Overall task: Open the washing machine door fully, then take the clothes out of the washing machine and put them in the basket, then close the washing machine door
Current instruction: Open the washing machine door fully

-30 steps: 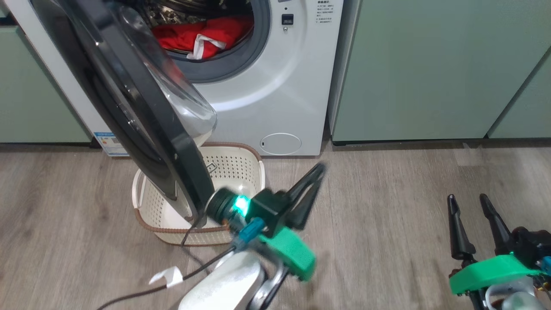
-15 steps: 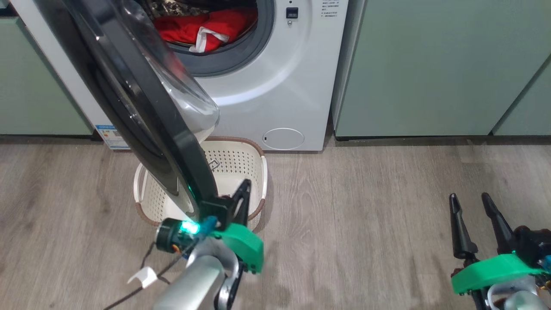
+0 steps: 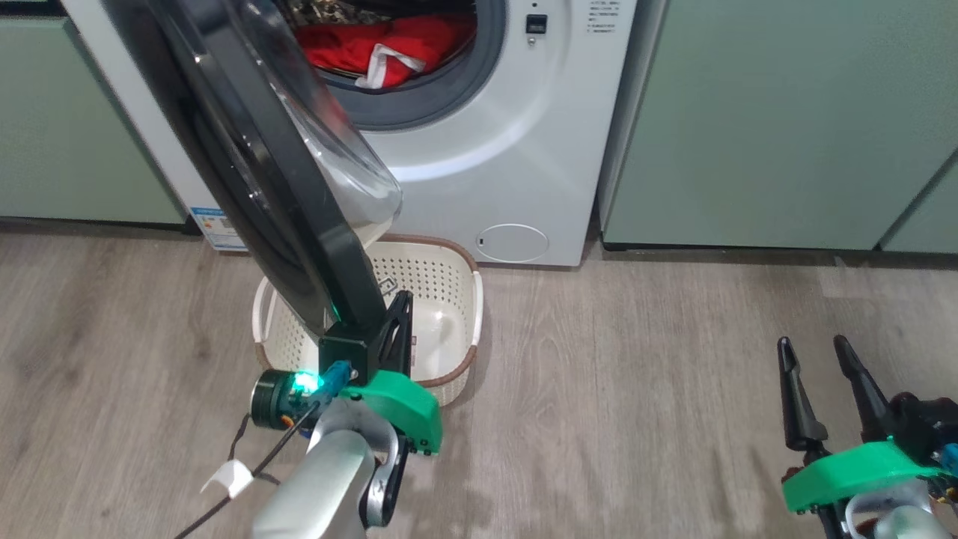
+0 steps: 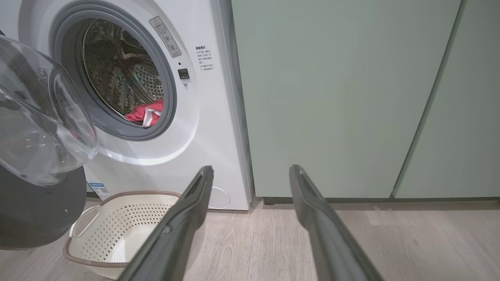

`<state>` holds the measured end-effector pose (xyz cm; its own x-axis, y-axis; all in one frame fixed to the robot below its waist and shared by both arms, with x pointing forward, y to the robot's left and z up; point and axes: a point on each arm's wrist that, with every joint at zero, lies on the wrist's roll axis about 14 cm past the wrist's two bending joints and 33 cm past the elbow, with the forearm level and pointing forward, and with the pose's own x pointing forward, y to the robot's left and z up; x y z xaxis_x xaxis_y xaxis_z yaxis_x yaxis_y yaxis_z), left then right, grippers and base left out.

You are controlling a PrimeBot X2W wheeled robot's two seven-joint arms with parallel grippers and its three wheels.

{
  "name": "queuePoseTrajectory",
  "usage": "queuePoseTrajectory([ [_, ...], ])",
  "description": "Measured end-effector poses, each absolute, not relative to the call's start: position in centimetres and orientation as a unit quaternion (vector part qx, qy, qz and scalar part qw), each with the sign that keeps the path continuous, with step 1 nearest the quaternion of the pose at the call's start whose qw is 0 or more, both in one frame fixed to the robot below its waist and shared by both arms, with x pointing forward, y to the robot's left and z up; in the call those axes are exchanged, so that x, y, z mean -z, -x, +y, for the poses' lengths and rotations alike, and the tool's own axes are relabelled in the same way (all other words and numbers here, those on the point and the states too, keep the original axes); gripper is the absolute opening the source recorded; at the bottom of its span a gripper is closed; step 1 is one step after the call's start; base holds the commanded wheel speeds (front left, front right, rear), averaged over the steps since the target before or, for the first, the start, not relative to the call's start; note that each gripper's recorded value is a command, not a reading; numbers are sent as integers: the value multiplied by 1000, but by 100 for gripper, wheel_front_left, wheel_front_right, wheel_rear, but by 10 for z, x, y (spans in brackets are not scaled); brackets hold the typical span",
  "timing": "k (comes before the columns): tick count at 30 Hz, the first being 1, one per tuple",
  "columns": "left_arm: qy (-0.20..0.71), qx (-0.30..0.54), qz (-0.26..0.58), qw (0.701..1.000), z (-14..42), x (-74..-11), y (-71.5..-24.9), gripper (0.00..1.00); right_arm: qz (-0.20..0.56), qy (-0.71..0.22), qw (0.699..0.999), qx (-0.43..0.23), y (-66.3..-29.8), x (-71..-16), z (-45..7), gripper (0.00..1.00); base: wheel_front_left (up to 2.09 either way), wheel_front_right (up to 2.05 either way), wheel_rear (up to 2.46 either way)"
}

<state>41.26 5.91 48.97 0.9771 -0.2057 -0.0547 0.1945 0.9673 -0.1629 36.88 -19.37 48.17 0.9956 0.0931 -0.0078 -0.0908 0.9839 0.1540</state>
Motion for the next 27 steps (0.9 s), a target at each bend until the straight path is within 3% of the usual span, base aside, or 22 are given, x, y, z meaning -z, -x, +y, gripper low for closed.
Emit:
queuePoseTrajectory([
  [11,88,47,22,995,99,-493,-396,0,8,-80,992,-95,-383,-484,-160,100,0,0,0],
  [27,90,-133,-2,987,230,-491,-348,0,11,-83,977,-198,-405,-488,-83,100,0,0,0],
])
